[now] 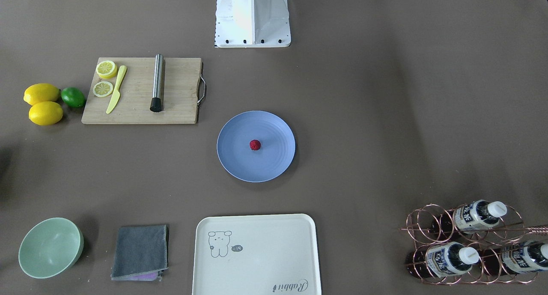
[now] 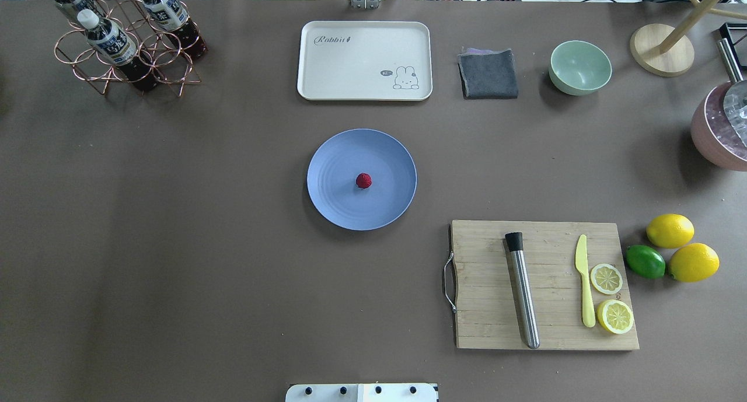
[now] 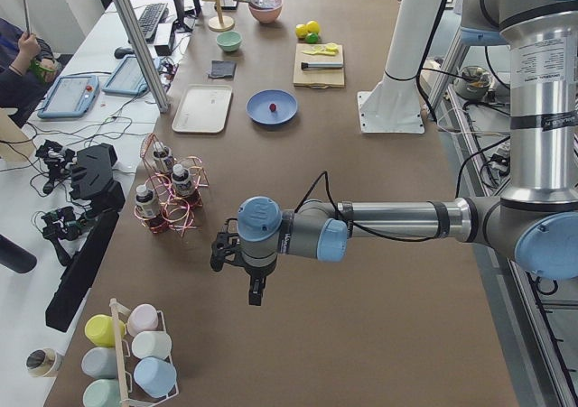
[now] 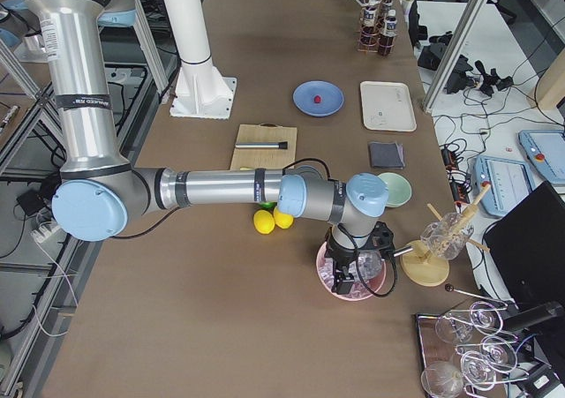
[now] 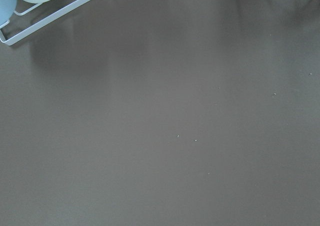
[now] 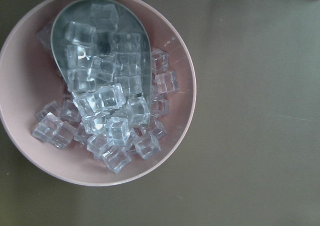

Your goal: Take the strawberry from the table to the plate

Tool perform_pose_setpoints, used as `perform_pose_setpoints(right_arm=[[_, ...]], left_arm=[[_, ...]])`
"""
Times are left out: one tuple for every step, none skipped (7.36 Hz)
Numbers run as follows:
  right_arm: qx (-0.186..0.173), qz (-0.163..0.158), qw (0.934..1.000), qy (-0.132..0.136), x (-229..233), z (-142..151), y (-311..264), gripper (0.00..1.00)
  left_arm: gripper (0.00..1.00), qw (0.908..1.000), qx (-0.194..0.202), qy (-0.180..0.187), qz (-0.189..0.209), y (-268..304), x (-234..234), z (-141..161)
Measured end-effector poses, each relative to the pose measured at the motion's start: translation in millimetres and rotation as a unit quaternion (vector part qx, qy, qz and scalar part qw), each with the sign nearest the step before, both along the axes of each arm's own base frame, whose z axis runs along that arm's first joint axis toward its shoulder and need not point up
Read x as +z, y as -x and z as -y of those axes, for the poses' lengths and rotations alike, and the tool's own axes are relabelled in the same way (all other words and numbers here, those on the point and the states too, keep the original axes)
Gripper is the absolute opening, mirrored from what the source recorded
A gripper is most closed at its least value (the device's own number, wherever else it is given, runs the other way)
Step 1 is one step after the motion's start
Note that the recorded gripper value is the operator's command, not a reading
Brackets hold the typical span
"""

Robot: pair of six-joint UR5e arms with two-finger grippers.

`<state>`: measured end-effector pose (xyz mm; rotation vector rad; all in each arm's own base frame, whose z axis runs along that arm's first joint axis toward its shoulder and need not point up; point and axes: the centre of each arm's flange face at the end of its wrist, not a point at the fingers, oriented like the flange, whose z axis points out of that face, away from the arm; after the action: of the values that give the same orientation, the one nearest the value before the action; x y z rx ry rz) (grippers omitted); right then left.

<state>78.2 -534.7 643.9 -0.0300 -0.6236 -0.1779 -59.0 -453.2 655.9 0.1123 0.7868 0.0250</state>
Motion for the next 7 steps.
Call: perform_pose_setpoints(right_arm=[[0.000,0.000,1.0000,0.000,0.1,-0.2,0.1,1.00],[0.000,0.001,1.0000,0.000,0.3,-0.4,0.1,1.00],[0.000,0.001,1.0000,-0.001,-0.3,-0.3,0.1,1.00],[0.000,0.001,1.0000,-0.004,-0.4,-0.6,0.2,1.00],[0.000,0.001,0.9999,-0.010,1.1,-1.8,0.2,1.00],[0.001,0.001,0.9998,-0.018,4.0,-3.9,0.2,1.00],[0.001,0.001,0.9997,-0.023,5.9,-5.5,0.3,1.00]], left_arm=[[0.98,1.0000,0.000,0.001,0.000,0.0,0.8,-0.6],[0.98,1.0000,0.000,0.001,0.000,0.0,1.2,-0.9],[0.98,1.0000,0.000,0.002,0.000,0.0,1.8,-1.1],[0.98,1.0000,0.000,0.003,0.000,0.1,2.5,-1.2],[0.98,1.0000,0.000,0.003,0.001,0.1,3.1,-1.3],[0.98,1.0000,0.000,0.004,0.000,0.1,3.9,-1.4],[0.98,1.0000,0.000,0.004,0.000,0.0,4.3,-1.5]])
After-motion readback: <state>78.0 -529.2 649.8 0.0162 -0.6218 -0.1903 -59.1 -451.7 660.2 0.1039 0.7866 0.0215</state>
